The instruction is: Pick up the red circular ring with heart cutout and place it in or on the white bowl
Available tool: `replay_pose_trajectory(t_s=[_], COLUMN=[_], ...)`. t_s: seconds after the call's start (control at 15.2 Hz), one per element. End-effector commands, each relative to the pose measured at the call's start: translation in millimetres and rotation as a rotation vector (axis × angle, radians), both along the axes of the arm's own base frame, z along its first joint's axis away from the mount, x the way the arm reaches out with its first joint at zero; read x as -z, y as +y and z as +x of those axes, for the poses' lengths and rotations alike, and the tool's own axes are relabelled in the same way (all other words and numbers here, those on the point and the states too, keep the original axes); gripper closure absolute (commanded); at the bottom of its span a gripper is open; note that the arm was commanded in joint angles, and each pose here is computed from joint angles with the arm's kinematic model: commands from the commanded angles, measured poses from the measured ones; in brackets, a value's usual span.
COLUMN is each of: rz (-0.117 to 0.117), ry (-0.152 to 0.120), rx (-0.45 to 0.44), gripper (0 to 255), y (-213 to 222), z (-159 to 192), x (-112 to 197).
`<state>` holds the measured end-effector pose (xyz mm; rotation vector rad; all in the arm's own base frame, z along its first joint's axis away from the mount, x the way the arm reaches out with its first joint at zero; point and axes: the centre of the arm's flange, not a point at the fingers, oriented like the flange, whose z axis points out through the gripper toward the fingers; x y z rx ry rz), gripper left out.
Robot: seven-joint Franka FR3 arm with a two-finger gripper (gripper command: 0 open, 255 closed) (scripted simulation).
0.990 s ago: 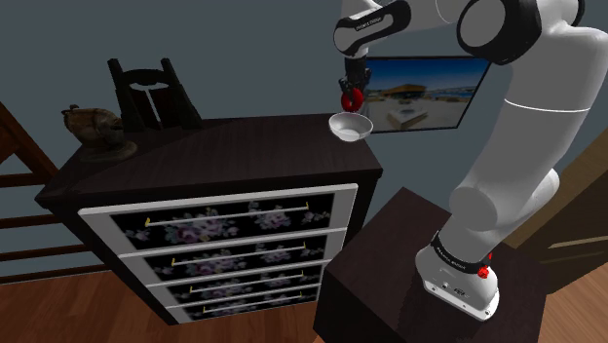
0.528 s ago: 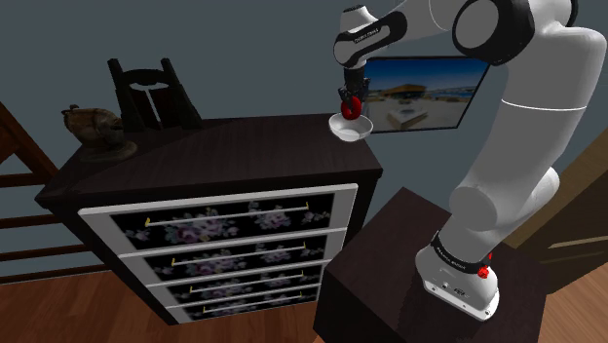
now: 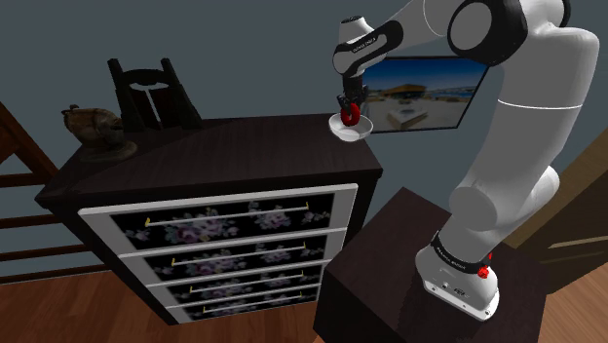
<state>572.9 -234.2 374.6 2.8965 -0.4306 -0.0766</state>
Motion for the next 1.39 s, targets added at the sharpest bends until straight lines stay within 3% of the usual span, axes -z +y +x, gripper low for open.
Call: replay_pose_trajectory(t_s=[0.0, 0.2, 0.26, 0.59, 0.86, 1.32], rz=[0.0, 0.0, 0.0, 0.0, 0.0, 0.0], ry=[-0.001, -0.001, -0.001, -0.001, -0.001, -0.001], rx=[0.0, 0.0, 0.0, 0.0, 0.0, 0.0], gripper=[255, 255, 0, 0, 0, 0], y=[0.0, 0.0, 0.0, 0.0, 10.0, 10.0], z=[0.1, 0.1, 0.1, 0.1, 4.2, 4.2], x=[0.1, 0.1, 0.1, 0.2, -48.7, -48.7])
